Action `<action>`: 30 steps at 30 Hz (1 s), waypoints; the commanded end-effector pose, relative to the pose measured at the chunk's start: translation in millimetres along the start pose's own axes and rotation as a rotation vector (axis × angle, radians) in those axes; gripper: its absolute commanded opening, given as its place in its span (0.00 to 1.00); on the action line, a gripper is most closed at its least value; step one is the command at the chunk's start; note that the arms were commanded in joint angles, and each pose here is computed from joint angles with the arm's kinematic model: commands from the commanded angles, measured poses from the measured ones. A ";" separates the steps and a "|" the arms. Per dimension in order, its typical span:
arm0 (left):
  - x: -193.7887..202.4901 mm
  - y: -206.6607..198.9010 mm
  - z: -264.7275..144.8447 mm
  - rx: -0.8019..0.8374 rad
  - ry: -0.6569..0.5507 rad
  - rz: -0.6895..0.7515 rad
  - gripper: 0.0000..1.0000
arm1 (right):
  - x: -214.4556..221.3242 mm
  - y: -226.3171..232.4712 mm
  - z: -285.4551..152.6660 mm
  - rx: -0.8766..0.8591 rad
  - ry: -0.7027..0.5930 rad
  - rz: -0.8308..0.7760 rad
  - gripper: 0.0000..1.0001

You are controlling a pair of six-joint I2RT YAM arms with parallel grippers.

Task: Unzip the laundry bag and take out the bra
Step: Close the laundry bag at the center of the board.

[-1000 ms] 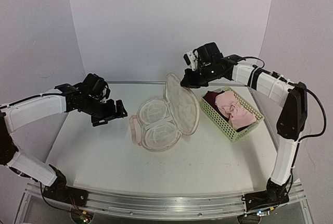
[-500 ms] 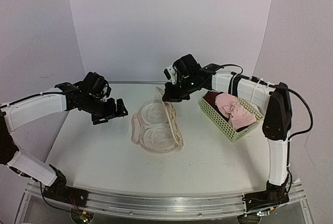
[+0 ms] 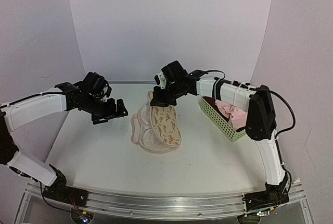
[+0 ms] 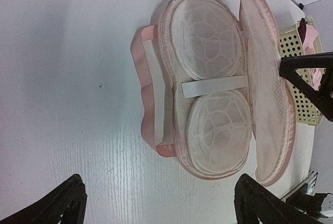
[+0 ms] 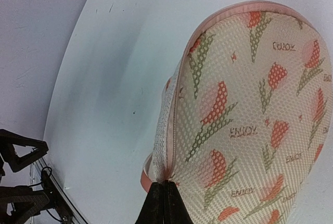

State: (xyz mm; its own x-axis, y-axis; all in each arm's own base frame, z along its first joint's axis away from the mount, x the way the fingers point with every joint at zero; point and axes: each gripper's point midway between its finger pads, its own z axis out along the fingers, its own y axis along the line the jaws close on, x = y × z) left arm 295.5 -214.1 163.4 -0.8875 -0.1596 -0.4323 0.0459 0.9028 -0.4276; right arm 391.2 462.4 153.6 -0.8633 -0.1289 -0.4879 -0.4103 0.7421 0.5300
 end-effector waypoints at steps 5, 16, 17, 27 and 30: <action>-10.6 -12.9 -16.0 0.044 -0.045 0.017 1.00 | -2.4 30.4 27.3 -0.106 -0.020 0.040 0.00; -4.6 -8.8 -17.5 0.044 -0.040 0.010 1.00 | 12.3 23.5 58.4 -0.118 0.001 0.101 0.00; -4.3 -8.6 -17.9 0.045 -0.040 0.010 1.00 | 13.0 23.0 61.3 -0.122 0.002 0.107 0.00; -1.0 -7.5 -20.7 0.052 -0.040 0.008 1.00 | 33.1 24.7 88.5 -0.146 0.054 0.138 0.00; 0.4 -6.8 -21.0 0.053 -0.038 0.008 1.00 | 41.2 20.2 96.9 -0.140 0.073 0.151 0.00</action>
State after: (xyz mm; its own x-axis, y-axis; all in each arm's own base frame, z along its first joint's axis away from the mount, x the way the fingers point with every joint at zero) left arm 289.3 -211.2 172.2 -0.8790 -0.1646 -0.4476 0.0586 0.8941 -0.4440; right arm 376.5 516.6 61.4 -0.9434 -0.0825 -0.3212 -0.2816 0.7110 0.6443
